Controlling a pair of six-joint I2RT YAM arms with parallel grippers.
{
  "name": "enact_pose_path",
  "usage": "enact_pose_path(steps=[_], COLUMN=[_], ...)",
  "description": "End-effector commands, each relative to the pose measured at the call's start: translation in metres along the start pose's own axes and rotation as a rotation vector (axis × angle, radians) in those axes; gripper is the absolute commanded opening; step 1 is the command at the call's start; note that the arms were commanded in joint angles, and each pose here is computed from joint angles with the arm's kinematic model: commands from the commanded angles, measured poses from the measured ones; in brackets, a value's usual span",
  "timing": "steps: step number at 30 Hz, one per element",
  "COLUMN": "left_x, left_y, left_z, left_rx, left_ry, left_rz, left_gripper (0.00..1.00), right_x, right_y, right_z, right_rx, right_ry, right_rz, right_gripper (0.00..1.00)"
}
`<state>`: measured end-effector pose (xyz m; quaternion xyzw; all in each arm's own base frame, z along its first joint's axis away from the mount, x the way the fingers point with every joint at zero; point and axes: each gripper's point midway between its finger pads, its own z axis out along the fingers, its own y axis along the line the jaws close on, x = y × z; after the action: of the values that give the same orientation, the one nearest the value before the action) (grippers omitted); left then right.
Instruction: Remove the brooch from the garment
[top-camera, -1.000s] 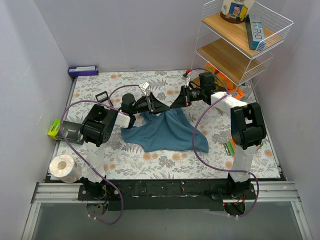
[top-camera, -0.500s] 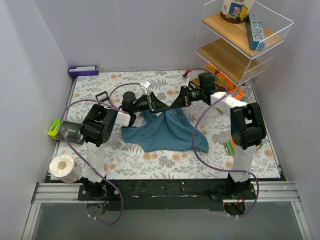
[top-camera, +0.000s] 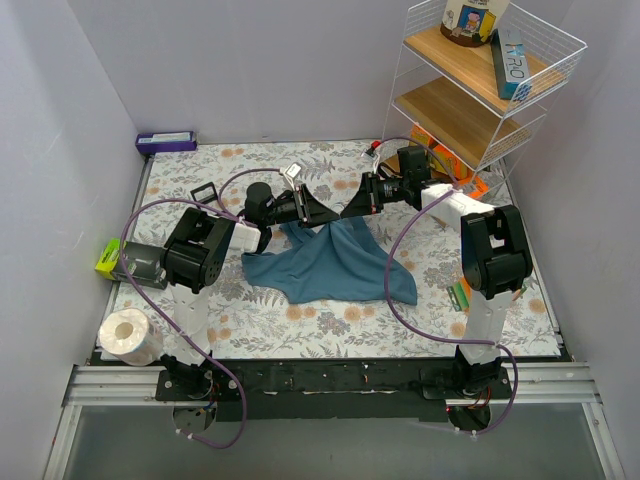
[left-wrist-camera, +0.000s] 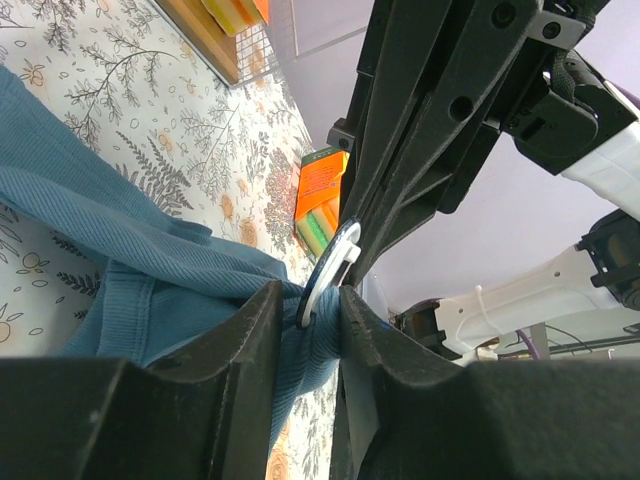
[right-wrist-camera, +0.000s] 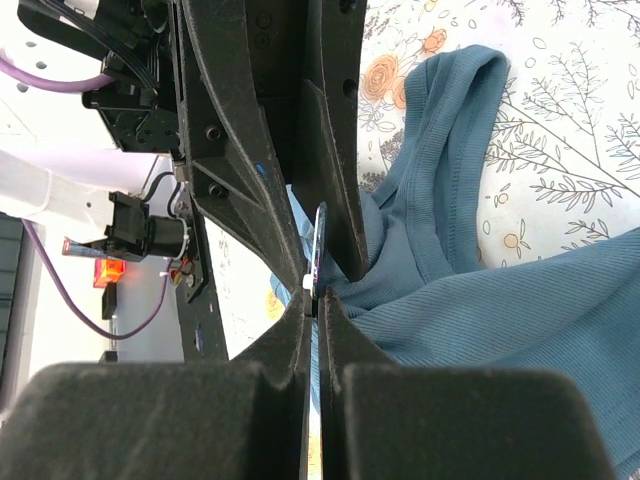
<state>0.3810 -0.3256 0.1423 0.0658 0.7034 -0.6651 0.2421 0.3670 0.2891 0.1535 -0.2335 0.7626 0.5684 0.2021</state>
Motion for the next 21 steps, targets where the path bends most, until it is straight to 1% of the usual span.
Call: enact_pose_path(steps=[1,6,11,15,19,20,21], left_x=[-0.022,-0.023,-0.027,-0.026,-0.025,-0.025,-0.027], left_y=[-0.009,-0.004,-0.002,0.01,0.021,0.023,0.024], left_z=[-0.001,0.0,0.004,0.004,0.004,0.005,0.005], left_rx=[-0.023,-0.037,-0.041,-0.087,-0.13,-0.139,-0.145], left_ry=[-0.061,-0.068,-0.061,-0.066,-0.067,-0.066,-0.064], left_rz=[-0.003,-0.034,-0.033,-0.073,-0.097,-0.098,-0.102], left_gripper=[0.27,0.27,0.25,0.2,0.11,0.11,0.11], right_x=[-0.002,0.001,0.005,0.007,0.009,0.011,0.012], right_y=[0.016,0.022,0.028,0.032,0.042,0.044,0.046], right_z=[0.0,0.005,0.01,0.014,0.018,0.022,0.022], right_rx=[-0.043,-0.056,-0.057,-0.055,-0.055,-0.056,-0.05], right_ry=[0.008,0.026,0.052,0.069,0.09,0.099,0.107], right_rz=[-0.047,-0.078,-0.123,-0.162,-0.225,-0.261,-0.259], right_gripper=[0.01,0.01,0.01,0.01,0.01,0.01,0.01])
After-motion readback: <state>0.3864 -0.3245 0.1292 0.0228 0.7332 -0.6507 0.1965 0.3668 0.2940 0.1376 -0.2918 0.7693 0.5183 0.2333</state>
